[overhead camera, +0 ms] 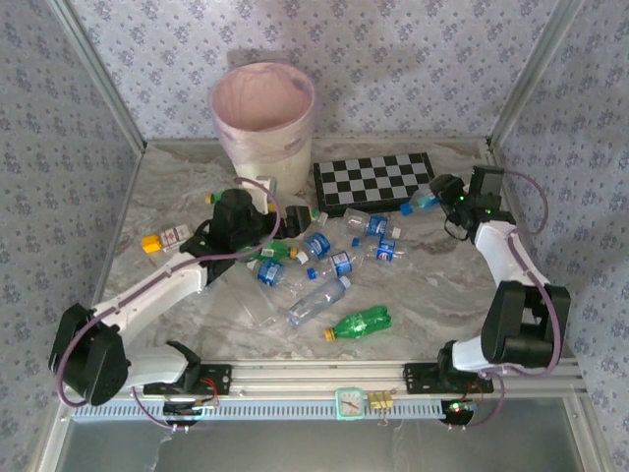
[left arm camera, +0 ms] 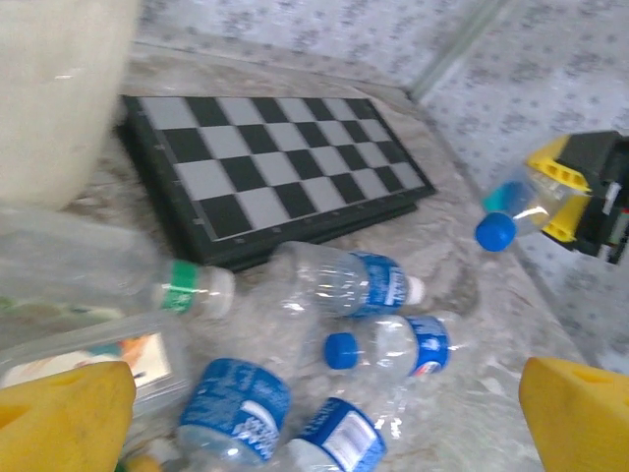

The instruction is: Put the plastic bottles in the bin

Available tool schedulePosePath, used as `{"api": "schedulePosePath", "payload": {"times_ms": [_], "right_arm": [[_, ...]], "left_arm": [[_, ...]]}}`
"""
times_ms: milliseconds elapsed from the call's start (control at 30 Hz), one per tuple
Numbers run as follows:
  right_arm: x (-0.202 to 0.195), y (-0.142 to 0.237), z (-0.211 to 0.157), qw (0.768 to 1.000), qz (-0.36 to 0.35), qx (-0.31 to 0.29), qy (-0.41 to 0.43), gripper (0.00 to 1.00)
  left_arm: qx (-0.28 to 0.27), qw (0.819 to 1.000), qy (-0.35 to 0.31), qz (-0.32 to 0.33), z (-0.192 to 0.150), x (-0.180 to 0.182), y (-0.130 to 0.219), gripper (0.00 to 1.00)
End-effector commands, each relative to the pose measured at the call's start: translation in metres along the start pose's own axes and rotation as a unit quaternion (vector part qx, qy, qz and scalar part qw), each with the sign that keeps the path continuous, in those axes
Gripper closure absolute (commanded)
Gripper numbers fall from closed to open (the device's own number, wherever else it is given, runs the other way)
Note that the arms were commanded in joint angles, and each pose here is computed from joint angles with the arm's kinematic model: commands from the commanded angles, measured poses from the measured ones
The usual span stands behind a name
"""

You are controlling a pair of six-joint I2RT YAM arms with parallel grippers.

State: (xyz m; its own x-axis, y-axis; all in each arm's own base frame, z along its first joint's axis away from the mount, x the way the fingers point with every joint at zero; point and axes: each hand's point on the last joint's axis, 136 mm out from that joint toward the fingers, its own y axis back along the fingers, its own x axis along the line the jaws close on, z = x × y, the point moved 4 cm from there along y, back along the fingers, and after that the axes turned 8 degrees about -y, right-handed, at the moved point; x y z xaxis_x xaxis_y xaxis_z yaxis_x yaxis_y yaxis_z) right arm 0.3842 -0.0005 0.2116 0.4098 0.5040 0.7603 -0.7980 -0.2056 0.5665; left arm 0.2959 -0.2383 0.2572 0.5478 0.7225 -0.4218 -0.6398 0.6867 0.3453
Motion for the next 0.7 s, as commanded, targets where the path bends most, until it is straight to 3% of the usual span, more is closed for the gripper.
{"api": "schedulePosePath", "payload": {"times_ms": [0,267,667], "right_arm": [[0.027,0.013,-0.04,0.993,0.045,0.071,0.077,0.57],[0.086,0.024,-0.117,0.963,0.139,0.155,0.169,0.58],[0.116,0.036,-0.168,0.937,0.194,0.205,0.208,0.58]], "left_arm": [[0.012,0.995,-0.008,-0.096,0.007,-0.029,-0.01,0.0],[0.059,0.978,-0.012,-0.201,0.002,-0.067,-0.033,0.0],[0.11,0.966,0.01,-0.234,-0.021,-0.08,-0.053,0.0]]}}
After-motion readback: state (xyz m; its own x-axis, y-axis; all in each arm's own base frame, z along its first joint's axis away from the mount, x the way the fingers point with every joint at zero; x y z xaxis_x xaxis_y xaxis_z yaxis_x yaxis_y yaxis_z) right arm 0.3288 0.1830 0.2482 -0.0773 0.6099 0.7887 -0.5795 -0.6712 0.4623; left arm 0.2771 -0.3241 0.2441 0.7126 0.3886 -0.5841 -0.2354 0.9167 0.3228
